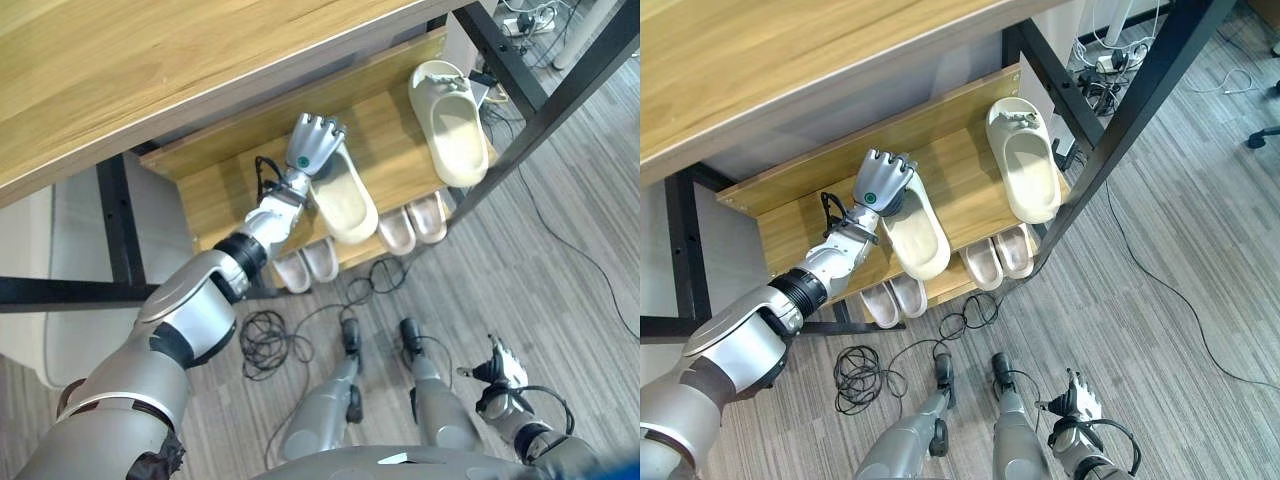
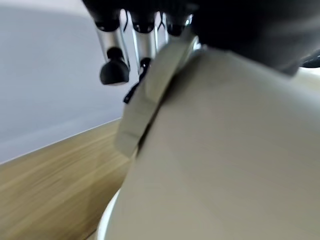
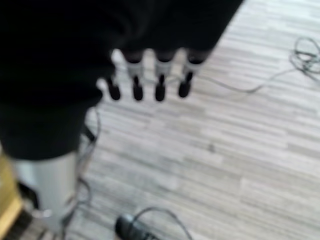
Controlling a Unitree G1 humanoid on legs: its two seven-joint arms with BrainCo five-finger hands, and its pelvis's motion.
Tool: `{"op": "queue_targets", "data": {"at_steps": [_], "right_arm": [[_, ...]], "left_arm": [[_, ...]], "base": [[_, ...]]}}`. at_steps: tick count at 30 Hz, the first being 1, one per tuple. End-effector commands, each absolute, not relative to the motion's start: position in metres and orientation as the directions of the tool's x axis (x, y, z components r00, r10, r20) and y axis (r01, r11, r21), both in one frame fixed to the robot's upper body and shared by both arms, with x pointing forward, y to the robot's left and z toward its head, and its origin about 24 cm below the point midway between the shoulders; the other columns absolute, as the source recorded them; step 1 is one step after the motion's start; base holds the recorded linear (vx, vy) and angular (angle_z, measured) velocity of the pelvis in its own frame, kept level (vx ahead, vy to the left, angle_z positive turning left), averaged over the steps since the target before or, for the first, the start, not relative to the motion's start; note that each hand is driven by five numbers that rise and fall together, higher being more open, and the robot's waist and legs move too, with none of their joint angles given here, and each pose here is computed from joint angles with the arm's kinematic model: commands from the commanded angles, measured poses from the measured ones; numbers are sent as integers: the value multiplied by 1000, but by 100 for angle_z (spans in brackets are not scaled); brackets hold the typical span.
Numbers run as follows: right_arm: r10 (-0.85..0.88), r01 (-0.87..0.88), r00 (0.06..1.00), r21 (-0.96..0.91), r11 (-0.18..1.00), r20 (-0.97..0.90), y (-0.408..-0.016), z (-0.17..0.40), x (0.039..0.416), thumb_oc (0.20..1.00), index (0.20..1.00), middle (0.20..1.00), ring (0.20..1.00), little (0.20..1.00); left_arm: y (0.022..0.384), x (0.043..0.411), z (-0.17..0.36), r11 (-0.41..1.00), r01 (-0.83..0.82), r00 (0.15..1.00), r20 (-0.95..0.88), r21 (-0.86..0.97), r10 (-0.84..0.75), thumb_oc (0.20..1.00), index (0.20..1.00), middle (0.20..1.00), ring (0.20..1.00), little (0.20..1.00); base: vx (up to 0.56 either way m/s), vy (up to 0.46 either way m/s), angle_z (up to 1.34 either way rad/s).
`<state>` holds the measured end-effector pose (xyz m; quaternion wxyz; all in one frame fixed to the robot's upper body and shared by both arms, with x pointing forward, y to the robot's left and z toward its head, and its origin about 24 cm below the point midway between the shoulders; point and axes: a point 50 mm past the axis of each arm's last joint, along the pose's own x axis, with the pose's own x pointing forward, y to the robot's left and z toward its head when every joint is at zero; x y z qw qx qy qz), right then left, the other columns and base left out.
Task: Arrange the slippers neatly on the shoe rack.
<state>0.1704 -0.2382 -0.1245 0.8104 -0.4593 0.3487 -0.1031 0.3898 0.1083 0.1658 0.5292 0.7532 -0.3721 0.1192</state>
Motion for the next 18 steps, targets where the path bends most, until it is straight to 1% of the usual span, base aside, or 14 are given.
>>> {"op": "queue_targets", "data": {"at_steps": [1, 6, 18], "right_arm": [[-528, -59, 756, -843, 535, -388, -252, -110, 188, 1000, 1000, 1000, 1000, 1000], [-523, -51, 764, -842, 537, -379, -251, -109, 191, 1000, 1000, 1000, 1000, 1000], [-516, -47, 774, -847, 530, -366, -252, -108, 191, 1000, 1000, 1000, 1000, 1000]], "left_arm": [[112, 401, 218, -193, -779, 616, 673, 596, -410, 200, 200, 200, 200, 200], [106, 400, 230, -169, -807, 581, 709, 566, -400, 200, 200, 200, 200, 200], [89, 398, 243, -103, -841, 527, 760, 531, -381, 200, 200, 200, 200, 200]], "base": [[0, 0, 0], [0, 0, 0], [0, 0, 0]]}}
